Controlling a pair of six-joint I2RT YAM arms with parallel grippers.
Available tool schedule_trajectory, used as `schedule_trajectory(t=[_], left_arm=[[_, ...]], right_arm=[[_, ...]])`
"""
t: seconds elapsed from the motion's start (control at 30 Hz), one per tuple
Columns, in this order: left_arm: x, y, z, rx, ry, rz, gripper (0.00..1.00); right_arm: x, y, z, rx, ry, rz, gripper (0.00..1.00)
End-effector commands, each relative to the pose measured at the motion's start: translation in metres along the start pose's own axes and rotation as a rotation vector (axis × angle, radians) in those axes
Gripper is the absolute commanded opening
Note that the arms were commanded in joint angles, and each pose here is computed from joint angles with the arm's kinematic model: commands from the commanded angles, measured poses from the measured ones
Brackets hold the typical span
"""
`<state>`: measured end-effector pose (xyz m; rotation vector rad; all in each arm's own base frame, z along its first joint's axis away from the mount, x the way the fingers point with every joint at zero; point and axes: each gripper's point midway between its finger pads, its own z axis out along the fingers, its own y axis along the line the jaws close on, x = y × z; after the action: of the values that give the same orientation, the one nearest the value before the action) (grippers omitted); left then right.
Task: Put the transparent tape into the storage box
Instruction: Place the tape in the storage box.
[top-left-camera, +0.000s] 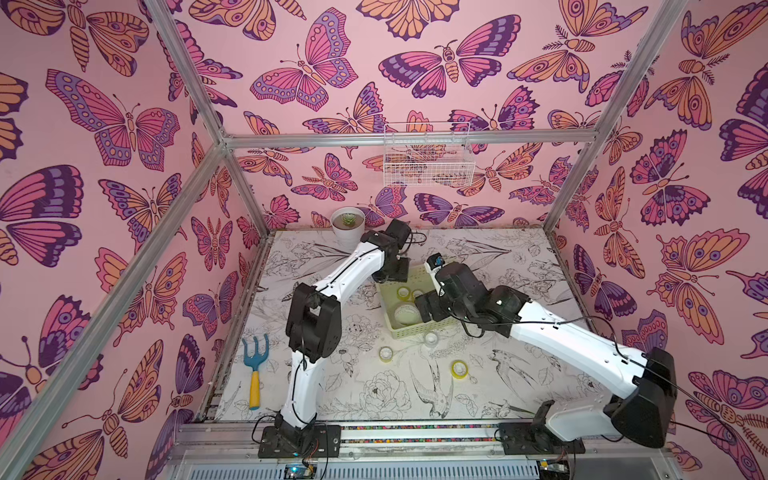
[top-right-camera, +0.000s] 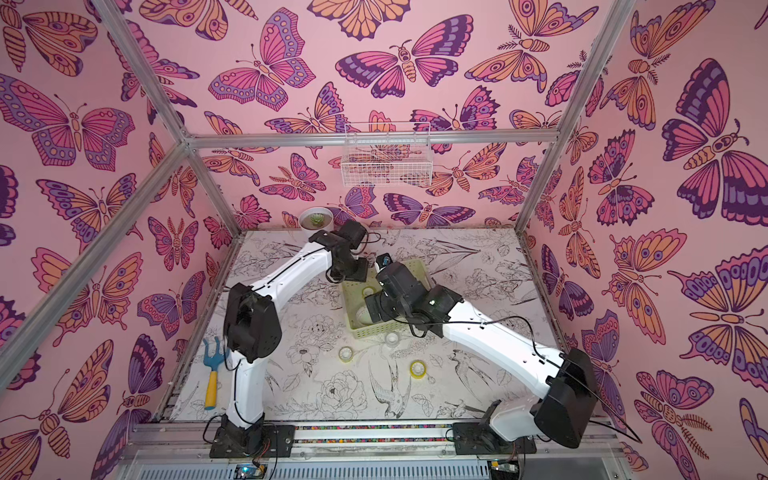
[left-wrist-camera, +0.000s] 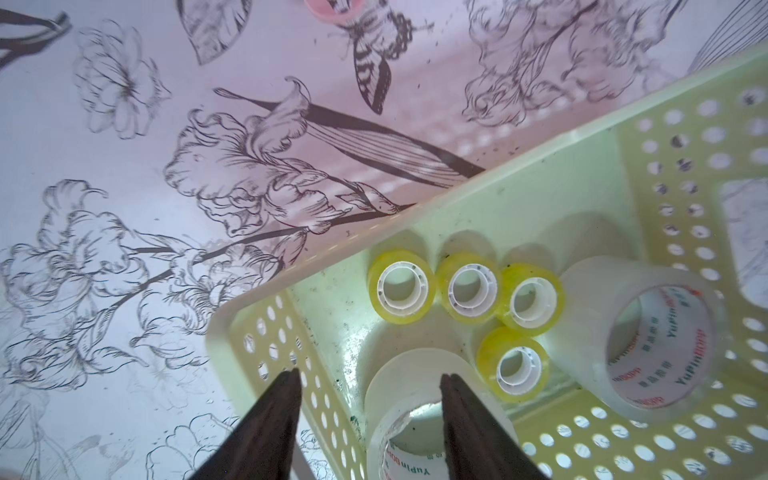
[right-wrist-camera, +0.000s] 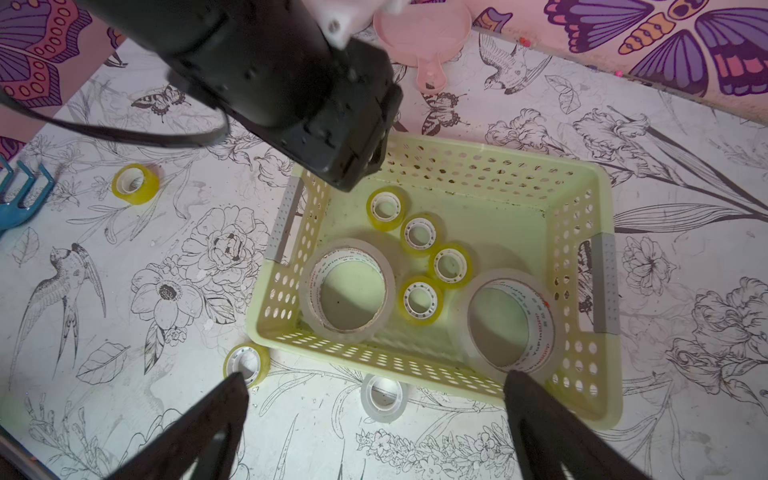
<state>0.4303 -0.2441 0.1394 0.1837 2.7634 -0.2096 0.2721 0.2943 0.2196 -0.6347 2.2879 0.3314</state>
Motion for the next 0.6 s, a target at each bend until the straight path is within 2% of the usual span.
schedule_trajectory(t=[0.0,0.1,0.23,0.33,0.4,0.43,0.57], left_arm=[[0.008,0.027,-0.016,-0.055,0.004,-0.053,0.64],[0.013,0.046,-0.030,-0.080,-0.010,-0.097,0.68],[0.027,0.077,-0.042,-0.128,-0.010,-0.168,0.69],[0.041,0.104,-0.048,-0.174,-0.008,-0.241,0.79],[0.052,0.120,-0.053,-0.195,-0.003,-0.278,0.79],[0.057,0.128,-0.055,-0.207,-0.004,-0.299,0.84],[0.079,0.156,-0.062,-0.256,0.002,-0.380,0.92]], right_arm=[[-0.015,0.010,0.002,-0.044,-0.025,0.003,0.99],[-0.020,0.021,0.007,-0.095,-0.024,-0.014,0.99],[-0.026,0.036,0.015,-0.159,-0.016,-0.020,0.99],[-0.030,0.049,0.020,-0.208,-0.012,-0.028,0.99],[-0.035,0.056,0.019,-0.234,-0.018,-0.035,0.99],[-0.030,0.061,0.031,-0.239,0.009,-0.046,0.99],[-0.030,0.079,0.038,-0.291,0.028,-0.078,0.99]])
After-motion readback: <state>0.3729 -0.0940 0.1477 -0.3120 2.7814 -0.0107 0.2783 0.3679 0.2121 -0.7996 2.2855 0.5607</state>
